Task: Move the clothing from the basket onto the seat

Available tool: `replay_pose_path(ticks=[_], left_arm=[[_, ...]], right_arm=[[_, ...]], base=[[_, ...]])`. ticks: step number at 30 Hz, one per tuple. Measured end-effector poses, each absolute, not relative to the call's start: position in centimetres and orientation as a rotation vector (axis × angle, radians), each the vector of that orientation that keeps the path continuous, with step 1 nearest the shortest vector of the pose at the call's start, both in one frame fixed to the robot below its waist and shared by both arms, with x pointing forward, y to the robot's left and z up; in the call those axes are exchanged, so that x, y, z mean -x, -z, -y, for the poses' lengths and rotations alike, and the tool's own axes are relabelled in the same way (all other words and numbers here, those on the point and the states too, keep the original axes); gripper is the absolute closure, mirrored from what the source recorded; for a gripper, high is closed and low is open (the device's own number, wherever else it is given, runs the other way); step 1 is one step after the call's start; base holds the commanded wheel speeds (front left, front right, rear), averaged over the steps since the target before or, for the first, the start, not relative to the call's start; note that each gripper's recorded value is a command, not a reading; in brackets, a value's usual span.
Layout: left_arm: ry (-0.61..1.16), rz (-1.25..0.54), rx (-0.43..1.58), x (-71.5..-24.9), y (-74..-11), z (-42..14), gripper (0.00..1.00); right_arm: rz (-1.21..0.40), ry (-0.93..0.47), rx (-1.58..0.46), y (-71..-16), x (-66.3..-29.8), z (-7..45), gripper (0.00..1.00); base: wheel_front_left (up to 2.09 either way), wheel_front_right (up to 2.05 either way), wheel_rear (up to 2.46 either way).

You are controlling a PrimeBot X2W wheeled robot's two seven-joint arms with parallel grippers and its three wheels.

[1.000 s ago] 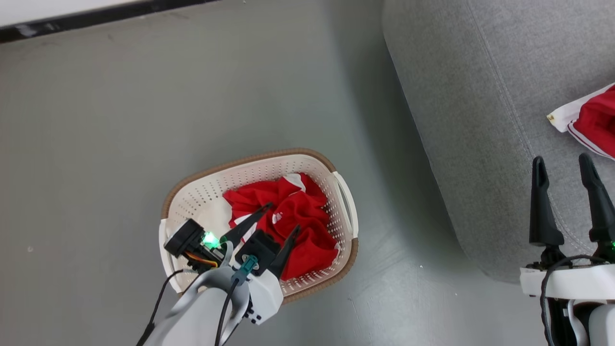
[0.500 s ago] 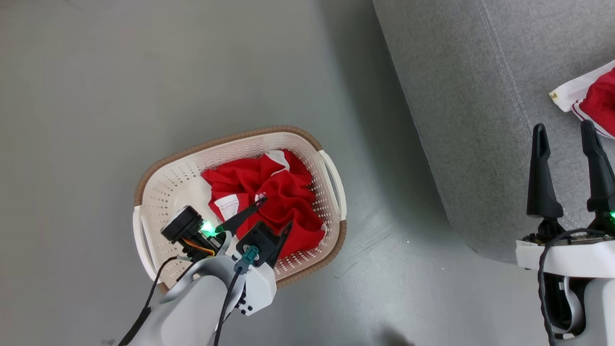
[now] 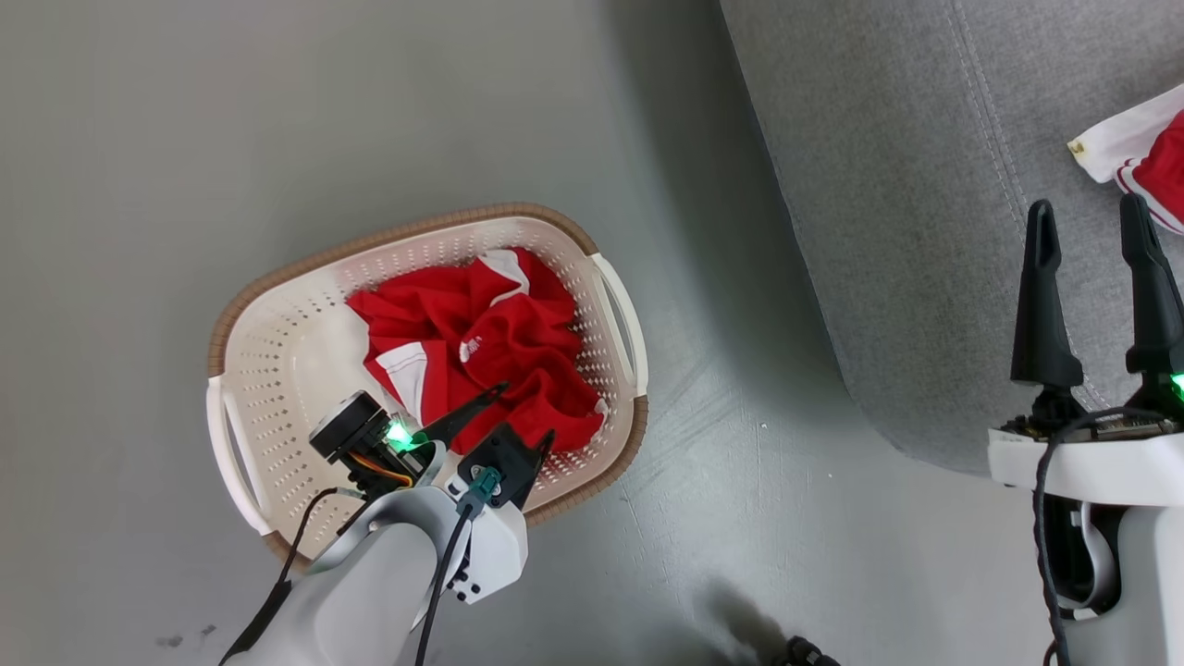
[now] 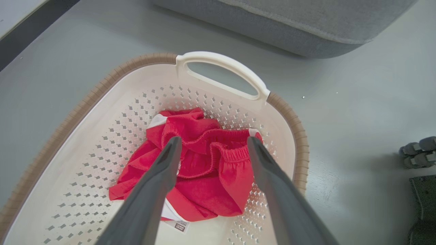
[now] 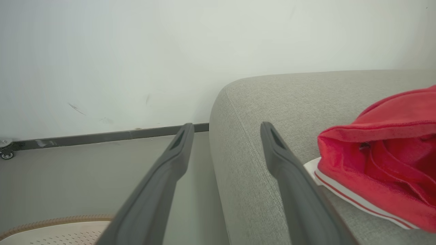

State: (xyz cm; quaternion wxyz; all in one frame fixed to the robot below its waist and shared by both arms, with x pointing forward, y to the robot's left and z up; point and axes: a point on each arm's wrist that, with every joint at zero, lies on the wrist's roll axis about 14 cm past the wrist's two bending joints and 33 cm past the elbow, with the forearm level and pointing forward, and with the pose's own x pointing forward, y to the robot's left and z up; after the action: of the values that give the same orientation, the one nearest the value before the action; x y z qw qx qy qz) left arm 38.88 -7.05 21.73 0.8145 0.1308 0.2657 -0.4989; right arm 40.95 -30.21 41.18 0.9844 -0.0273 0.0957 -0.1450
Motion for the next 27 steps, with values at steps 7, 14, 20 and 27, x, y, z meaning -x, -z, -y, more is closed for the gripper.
replay_pose_path(ticks=[7, 14, 20, 27], left_arm=[[1.085, -0.607, -0.274, -38.2, -20.1, 7.4, 0.0], [1.102, -0.631, -0.266, -37.6, -19.1, 8.0, 0.0], [1.111, -0.647, -0.267, -37.7, -18.2, 8.3, 0.0], [1.114, -0.674, -0.27, -37.5, -17.0, 8.4, 0.0]], right_arm=[[-0.203, 0.281, 0.055, -40.4, -41.7, 30.0, 0.0], [-0.205, 0.287, 0.068, -40.1, -42.0, 30.4, 0.0], [-0.2, 0.285, 0.079, -39.9, -42.5, 30.6, 0.0], [-0.21, 0.284, 0.09, -39.5, -42.7, 30.7, 0.0]], base=[[0.0, 0.0, 0.0], [0.0, 0.0, 0.0], [0.0, 0.0, 0.0], [0.0, 0.0, 0.0]])
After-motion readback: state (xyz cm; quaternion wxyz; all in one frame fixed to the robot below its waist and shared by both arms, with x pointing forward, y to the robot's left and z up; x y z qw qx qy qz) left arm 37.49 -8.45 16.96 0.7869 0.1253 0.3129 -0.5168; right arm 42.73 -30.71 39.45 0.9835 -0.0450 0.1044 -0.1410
